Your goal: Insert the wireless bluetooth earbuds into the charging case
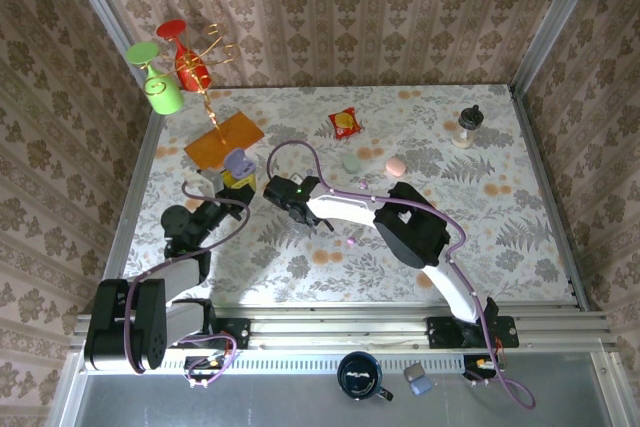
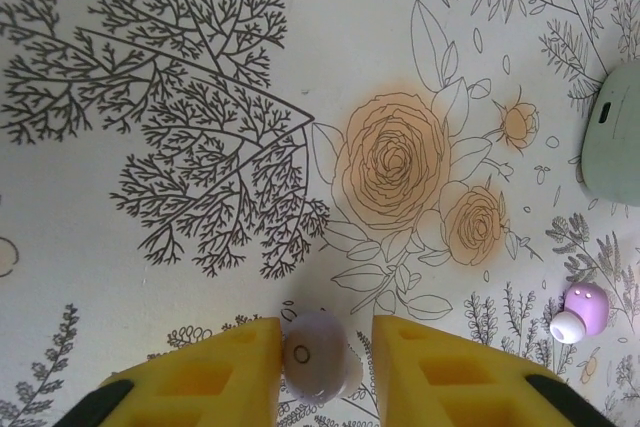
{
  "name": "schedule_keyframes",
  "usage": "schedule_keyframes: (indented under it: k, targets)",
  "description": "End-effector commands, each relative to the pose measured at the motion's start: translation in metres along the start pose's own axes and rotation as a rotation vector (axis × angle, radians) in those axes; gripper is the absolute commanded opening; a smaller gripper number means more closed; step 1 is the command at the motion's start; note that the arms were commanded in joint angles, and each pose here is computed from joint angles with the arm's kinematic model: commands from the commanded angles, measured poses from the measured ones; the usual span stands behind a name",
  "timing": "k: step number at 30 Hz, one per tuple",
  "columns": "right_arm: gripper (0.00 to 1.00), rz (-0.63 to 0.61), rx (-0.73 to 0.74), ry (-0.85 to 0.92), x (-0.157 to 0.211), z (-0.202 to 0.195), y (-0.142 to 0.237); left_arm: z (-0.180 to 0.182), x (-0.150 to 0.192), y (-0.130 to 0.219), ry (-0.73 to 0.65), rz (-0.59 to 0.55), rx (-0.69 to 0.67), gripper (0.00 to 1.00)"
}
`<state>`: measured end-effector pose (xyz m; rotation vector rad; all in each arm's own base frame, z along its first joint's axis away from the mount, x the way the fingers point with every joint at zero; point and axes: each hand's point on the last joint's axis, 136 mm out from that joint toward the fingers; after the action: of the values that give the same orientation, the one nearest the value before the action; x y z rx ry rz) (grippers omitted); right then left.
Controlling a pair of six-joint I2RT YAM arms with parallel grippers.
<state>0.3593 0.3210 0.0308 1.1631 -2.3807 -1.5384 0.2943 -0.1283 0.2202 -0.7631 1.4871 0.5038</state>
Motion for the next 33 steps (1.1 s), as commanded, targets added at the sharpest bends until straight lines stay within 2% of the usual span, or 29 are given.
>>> schedule_keyframes:
  k: [1,6,16,27,33]
  targets:
    - [0.28,0.033,0.023,0.018,0.005,-0.003,-0.006,-0.004,-0.007,0.002,-0.011,-0.022,0.019,0.24]
    - [0.18,0.042,0.01,0.006,0.006,-0.005,-0.006,-0.004,-0.004,0.002,-0.013,-0.014,0.029,0.24]
    - [0.18,0.012,-0.142,-0.155,0.003,-0.021,0.017,-0.01,0.002,-0.004,-0.013,0.011,0.077,0.24]
    - [0.2,-0.025,-0.476,-0.482,0.018,-0.06,0.058,-0.045,0.012,-0.021,-0.018,0.044,0.244,0.24]
    - [0.2,-0.105,-0.656,-0.578,0.018,-0.073,0.094,-0.074,0.014,-0.032,-0.062,0.044,0.357,0.25]
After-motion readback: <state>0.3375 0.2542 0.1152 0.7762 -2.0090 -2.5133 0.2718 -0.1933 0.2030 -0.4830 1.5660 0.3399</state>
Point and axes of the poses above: each hand's point on the last joint's axis, 136 mm out from that joint toward the fingers, its own y axis back along the fingers, its own z axis along the line the jaws close on, x = y × z, and after that the axes turned 5 degrees about -y, right-handed
